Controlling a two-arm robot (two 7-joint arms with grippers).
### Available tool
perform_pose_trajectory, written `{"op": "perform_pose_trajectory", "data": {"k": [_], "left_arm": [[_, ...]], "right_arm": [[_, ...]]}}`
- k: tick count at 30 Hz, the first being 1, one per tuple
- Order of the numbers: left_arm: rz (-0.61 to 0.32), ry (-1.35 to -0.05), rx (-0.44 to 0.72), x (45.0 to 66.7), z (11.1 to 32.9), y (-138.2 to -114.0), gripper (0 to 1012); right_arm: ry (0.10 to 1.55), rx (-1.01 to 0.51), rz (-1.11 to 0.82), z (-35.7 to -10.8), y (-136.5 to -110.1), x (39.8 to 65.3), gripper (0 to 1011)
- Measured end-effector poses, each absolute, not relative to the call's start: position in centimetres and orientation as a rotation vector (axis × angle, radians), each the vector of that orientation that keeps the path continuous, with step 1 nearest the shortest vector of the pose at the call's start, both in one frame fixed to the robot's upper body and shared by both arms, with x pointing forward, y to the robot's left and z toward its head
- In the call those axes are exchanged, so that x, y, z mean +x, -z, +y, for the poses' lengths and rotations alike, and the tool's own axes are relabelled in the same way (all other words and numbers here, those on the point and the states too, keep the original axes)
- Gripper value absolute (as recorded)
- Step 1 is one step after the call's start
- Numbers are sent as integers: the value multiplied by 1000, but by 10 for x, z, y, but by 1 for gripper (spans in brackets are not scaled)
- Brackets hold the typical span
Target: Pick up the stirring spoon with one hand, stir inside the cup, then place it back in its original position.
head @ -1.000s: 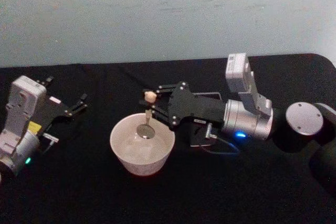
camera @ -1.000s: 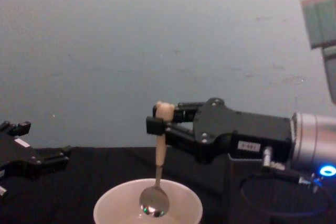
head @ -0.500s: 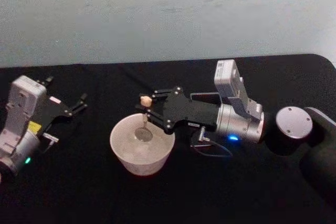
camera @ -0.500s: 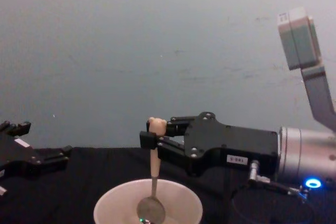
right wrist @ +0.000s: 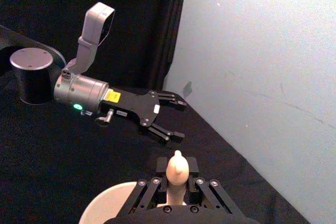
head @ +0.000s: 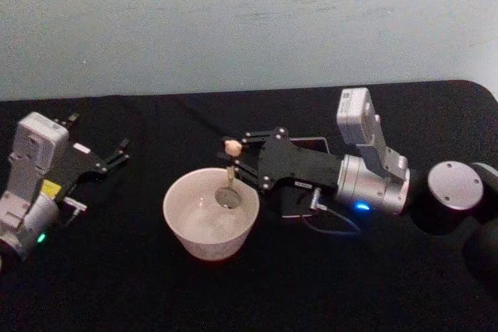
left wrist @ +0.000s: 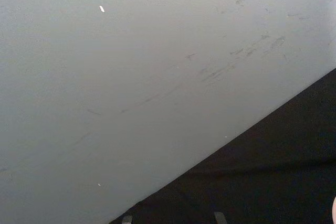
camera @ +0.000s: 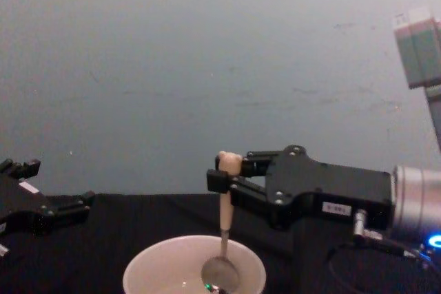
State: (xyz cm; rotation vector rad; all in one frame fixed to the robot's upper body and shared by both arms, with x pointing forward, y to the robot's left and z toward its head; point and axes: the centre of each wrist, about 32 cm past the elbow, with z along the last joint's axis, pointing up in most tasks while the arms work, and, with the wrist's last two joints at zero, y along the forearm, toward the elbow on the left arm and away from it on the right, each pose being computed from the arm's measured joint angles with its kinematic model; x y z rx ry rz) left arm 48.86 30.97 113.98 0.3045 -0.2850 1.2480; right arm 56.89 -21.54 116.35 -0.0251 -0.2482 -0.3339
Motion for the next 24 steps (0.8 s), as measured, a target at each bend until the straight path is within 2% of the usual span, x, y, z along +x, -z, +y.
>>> {"op": "perform_pose_trajectory", "data": {"k": [10,17,24], "left_arm": [[-285,-1248,304,489,310,-1140,1001],[-285,-1248,304,489,310,-1140,1001],[-285,-1248,304,489,310,-1140,1001]], "right_arm": [[307,-17,-229,-222,-1163,552,209],[249,-8,-203,-207,-1158,548,209],[242,-7,-198,-191,-1155,556,209]]}}
